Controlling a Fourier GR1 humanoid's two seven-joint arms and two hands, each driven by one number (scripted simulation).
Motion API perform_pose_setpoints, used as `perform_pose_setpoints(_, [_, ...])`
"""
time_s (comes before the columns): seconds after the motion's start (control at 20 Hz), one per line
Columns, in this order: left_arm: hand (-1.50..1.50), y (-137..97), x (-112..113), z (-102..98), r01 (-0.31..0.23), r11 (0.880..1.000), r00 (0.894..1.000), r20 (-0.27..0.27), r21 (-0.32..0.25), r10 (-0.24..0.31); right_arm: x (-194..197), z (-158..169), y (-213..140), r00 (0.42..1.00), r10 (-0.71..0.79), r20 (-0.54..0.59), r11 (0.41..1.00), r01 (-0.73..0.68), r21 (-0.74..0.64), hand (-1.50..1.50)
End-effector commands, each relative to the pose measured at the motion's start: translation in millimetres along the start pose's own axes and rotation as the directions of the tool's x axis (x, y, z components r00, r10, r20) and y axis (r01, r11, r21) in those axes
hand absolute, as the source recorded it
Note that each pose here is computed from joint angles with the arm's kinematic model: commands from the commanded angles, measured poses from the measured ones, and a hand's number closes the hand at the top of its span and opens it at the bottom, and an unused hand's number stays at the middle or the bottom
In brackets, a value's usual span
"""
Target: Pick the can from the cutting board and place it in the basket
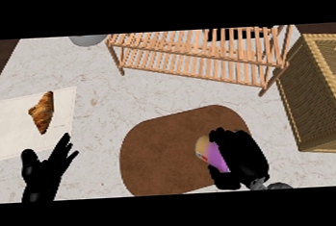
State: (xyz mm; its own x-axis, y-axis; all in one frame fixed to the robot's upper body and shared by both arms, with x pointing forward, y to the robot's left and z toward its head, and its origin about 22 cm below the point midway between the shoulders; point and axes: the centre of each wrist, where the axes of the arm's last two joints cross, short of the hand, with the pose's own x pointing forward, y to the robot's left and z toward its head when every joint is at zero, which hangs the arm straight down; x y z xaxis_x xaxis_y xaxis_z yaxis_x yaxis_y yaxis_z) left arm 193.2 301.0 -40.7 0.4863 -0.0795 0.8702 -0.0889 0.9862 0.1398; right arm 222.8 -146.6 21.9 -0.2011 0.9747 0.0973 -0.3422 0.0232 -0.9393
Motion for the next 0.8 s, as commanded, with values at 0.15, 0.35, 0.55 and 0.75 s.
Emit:
perform_pose_setpoints(0.15, [0.00, -10, 13, -11, 0.012, 1.000, 0.998, -0.066, 0.010, -0.012, -5, 68, 4, 0.972, -0.152, -0.179, 0.975, 0.117, -0.189, 1.50])
perform_pose_setpoints(0.35, [0.00, -2, -12, 4, -0.003, 1.000, 0.998, -0.065, 0.007, 0.004, 17, 73, -43, 0.775, -0.630, 0.052, 0.688, 0.588, -0.425, 1.50])
perform_pose_setpoints(0.55, [0.00, -10, -17, 1, -0.009, 1.000, 0.998, -0.059, -0.007, 0.008, -2, 117, -86, 0.750, -0.638, 0.177, 0.533, 0.596, -0.601, 1.50])
perform_pose_setpoints(0.75, [0.00, 0, -8, 0, 0.017, 1.000, 0.998, -0.059, -0.017, -0.018, -22, 163, -112, 0.720, -0.671, 0.178, 0.454, 0.589, -0.668, 1.50])
